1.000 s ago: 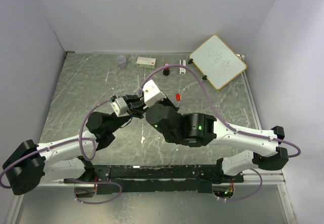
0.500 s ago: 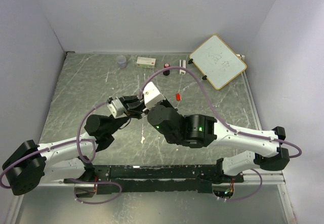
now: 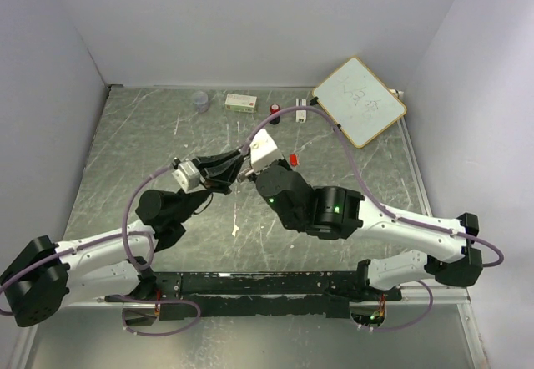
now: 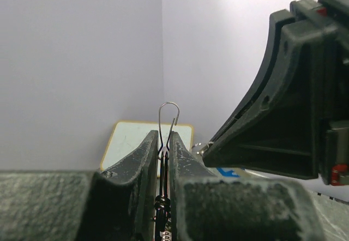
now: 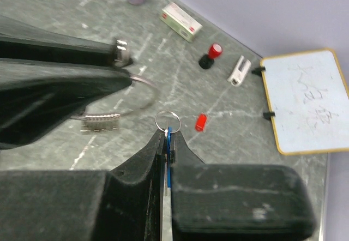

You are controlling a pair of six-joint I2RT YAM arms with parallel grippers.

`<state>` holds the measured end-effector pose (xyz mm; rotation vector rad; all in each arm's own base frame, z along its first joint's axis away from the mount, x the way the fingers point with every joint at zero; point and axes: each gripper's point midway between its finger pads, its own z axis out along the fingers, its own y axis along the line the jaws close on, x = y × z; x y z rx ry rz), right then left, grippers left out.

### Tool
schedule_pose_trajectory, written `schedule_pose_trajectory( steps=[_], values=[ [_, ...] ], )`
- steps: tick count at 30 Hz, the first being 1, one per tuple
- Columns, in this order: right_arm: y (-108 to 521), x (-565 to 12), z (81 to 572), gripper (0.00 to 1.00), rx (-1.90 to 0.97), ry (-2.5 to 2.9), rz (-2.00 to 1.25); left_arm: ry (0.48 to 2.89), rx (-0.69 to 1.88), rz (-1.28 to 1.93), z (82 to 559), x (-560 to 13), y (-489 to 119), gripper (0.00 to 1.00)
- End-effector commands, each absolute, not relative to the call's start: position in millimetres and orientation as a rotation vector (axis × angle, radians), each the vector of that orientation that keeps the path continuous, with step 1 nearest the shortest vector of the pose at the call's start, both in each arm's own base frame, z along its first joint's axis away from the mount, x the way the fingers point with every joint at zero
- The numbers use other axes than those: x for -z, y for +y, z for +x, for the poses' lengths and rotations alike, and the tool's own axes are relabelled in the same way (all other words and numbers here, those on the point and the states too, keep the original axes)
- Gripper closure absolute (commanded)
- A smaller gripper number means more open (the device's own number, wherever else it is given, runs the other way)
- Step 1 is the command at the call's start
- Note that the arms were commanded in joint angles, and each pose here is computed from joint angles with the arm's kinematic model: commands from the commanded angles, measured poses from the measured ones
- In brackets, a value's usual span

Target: Remove the keys from the keyring

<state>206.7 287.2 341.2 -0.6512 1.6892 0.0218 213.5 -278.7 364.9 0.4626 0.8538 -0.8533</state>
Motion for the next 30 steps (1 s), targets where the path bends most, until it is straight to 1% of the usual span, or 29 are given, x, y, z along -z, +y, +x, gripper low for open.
schedule_pose_trajectory(
  steps=[1, 7, 11, 15, 23, 30],
  values=[
    [263.6, -336.5, 231.2, 1.00, -0.050, 1.711, -0.530, 1.011, 0.782, 0.444, 232.4, -337.1, -277.3, 0.89],
    [234.6, -308.5, 278.9, 1.00, -0.137, 1.771, -0.435, 1.209, 0.685, 0.462, 257.9, -287.3, -281.8, 0.88],
    [226.8, -280.6, 304.1, 1.00, -0.124, 1.820, -0.417, 1.278, 0.704, 0.445, 271.7, -258.8, -279.5, 0.88],
    [224.0, -253.7, 326.3, 1.00, -0.171, 1.869, -0.407, 1.337, 0.763, 0.402, 288.1, -229.3, -271.5, 0.88],
    [232.2, -196.8, 358.8, 1.00, -0.271, 1.967, -0.405, 1.352, 0.868, 0.381, 306.3, -195.3, -265.9, 0.89],
    [256.1, -150.9, 370.8, 1.00, -0.347, 2.038, -0.449, 1.363, 0.969, 0.356, 323.9, -172.0, -261.5, 0.89]
  ],
)
